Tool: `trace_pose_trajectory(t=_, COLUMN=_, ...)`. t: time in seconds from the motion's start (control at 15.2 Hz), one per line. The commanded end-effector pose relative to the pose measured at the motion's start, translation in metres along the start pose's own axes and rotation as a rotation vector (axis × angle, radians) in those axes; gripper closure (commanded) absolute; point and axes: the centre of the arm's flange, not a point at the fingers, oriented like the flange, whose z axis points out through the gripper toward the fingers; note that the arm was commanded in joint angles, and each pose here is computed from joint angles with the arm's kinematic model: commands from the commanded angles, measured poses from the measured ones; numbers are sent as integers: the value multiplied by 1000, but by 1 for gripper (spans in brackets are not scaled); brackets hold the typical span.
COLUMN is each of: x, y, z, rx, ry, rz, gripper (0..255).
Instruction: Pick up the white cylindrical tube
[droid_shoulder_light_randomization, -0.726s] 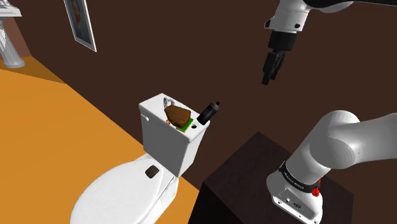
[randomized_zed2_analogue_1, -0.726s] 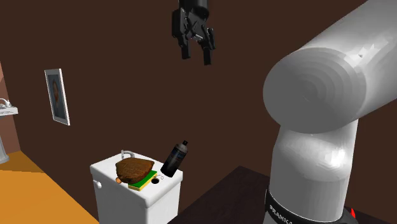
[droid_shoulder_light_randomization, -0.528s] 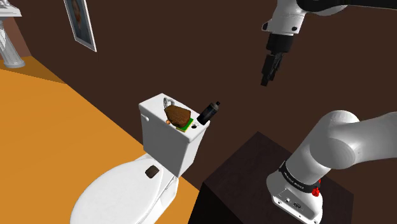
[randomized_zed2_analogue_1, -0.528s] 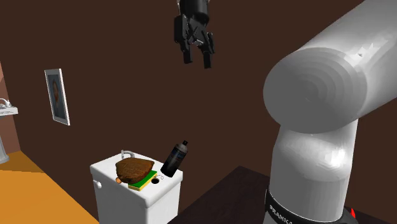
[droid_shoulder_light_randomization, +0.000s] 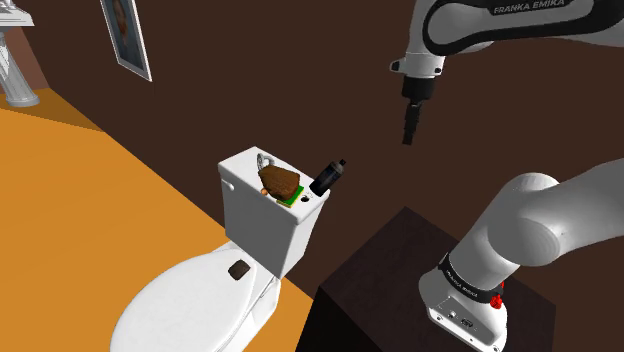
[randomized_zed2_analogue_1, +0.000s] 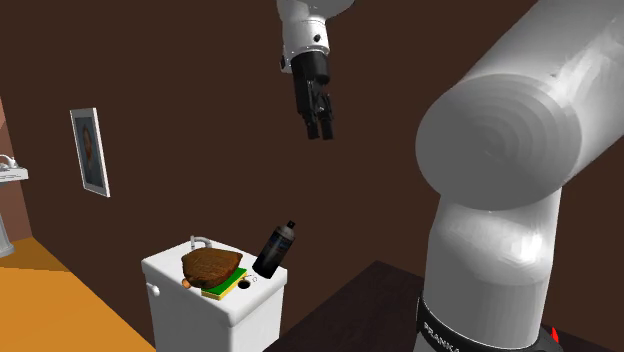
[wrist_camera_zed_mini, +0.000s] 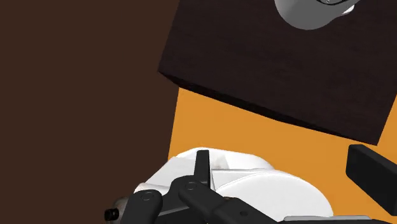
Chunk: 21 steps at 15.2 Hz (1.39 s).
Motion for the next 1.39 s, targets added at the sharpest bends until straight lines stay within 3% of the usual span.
trace_pose_trajectory(t=0.0, x=12, y=19, z=12, rx=-13, ry=-19, rz=-67, gripper=0)
trace_pose_trajectory(t=1.32, x=171, y=170, z=148, rx=-132, ry=-208, rz=-688, gripper=0)
